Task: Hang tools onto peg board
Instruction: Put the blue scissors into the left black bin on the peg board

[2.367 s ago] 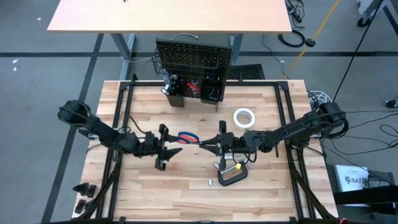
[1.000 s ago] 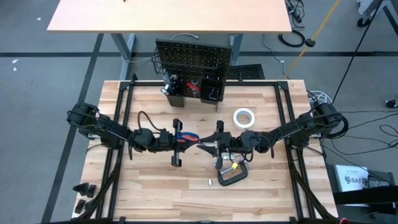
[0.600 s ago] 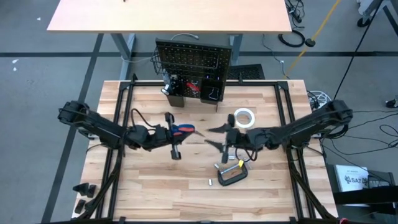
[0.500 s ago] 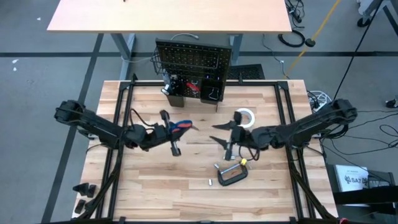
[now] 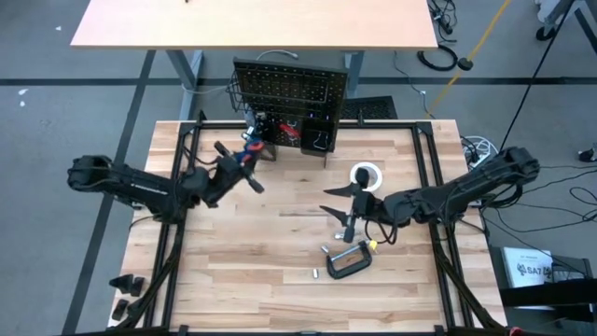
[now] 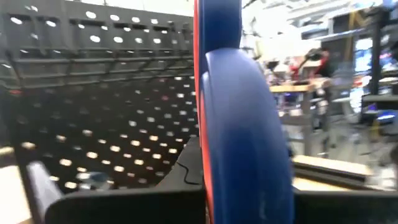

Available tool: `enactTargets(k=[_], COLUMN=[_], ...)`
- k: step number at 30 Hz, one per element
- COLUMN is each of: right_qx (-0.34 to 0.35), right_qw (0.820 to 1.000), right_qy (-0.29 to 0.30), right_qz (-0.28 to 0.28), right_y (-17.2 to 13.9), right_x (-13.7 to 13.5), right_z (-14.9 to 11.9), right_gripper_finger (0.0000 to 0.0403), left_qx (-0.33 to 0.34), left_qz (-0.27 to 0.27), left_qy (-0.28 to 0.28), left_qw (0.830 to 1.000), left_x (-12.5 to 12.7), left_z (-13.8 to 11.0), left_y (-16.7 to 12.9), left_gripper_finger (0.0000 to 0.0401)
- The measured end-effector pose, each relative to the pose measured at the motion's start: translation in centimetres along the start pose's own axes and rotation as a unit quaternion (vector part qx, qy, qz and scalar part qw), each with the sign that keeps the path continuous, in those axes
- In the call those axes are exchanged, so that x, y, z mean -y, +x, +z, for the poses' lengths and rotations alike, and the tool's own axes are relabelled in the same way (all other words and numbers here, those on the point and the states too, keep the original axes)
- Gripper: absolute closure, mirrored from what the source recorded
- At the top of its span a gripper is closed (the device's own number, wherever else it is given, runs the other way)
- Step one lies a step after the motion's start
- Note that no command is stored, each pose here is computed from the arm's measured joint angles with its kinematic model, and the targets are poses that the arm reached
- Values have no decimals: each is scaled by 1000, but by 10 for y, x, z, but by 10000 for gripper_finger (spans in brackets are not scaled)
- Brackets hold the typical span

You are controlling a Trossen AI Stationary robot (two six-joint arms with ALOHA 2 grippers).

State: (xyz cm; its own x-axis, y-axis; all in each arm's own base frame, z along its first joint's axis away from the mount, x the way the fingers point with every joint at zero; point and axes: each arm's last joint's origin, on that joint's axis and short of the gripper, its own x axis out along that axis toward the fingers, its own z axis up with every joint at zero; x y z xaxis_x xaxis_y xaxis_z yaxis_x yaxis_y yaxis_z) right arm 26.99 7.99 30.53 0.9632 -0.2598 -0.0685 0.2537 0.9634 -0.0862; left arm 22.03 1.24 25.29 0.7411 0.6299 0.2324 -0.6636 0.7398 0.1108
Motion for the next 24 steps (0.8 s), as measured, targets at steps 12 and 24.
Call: enactTargets(k=[12, 24], right_qx=[-9, -10], right_qw=[1000, 1000], right_qy=[-5, -9], right_qz=[-11, -9], right_y=[7, 7], right_x=[2, 2], right_z=[-5, -6], right_gripper_finger=[222, 222], left_qx=[21, 34], left_qz=[19, 24], left_qy=[48, 60], left_qw=[998, 997], left_x=[-20, -41], left_z=[-2, -7], left_y=[15, 28], left_gripper_finger=[387, 388])
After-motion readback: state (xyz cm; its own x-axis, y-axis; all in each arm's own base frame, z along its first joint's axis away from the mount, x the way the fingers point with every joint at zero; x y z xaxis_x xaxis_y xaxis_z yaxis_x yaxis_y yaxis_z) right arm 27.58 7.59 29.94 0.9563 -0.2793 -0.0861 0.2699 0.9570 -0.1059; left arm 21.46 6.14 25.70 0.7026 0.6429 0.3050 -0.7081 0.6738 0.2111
